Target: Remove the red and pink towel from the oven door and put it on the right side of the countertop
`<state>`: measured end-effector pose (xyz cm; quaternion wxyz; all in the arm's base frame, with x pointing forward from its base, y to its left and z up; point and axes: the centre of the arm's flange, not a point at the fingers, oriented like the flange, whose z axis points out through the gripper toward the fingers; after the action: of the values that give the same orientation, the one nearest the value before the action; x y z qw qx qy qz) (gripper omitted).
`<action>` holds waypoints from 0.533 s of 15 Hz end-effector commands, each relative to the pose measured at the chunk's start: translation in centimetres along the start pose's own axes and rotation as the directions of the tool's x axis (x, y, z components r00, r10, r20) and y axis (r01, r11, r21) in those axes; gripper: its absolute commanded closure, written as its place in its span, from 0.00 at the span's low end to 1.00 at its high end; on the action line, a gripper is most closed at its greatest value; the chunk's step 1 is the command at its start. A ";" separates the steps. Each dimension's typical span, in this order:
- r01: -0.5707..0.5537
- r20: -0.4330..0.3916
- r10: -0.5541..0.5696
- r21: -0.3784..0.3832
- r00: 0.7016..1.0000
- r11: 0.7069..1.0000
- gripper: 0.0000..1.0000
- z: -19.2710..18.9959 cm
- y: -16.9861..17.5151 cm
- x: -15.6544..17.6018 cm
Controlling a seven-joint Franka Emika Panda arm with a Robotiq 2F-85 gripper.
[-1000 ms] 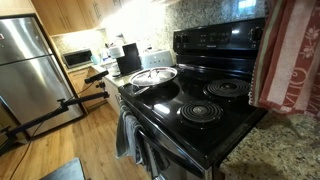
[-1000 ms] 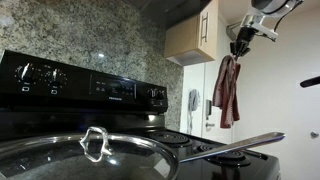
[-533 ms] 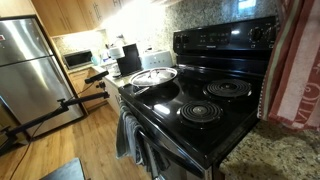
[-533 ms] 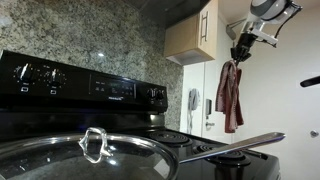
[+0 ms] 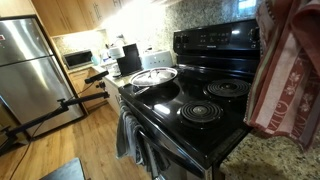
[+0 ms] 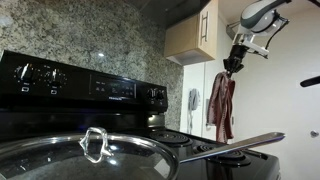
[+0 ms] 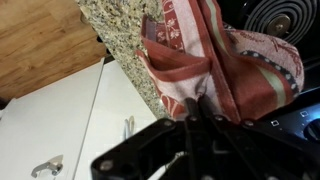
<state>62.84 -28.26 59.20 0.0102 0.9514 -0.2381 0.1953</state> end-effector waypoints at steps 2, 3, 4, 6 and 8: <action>-0.074 0.035 0.074 -0.016 0.997 0.997 0.99 2.8 0.8 1.6; -0.088 0.034 0.089 -0.028 0.995 0.996 0.99 3.2 1.3 1.7; -0.099 0.038 0.101 -0.035 0.994 0.994 0.99 3.7 1.7 1.9; -0.136 0.042 0.138 -0.049 0.989 0.989 0.99 4.7 2.5 2.2; -0.166 0.050 0.170 -0.061 0.984 0.984 0.99 5.5 3.4 2.4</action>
<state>64.10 -31.73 54.61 0.0141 0.9395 -0.2977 0.1689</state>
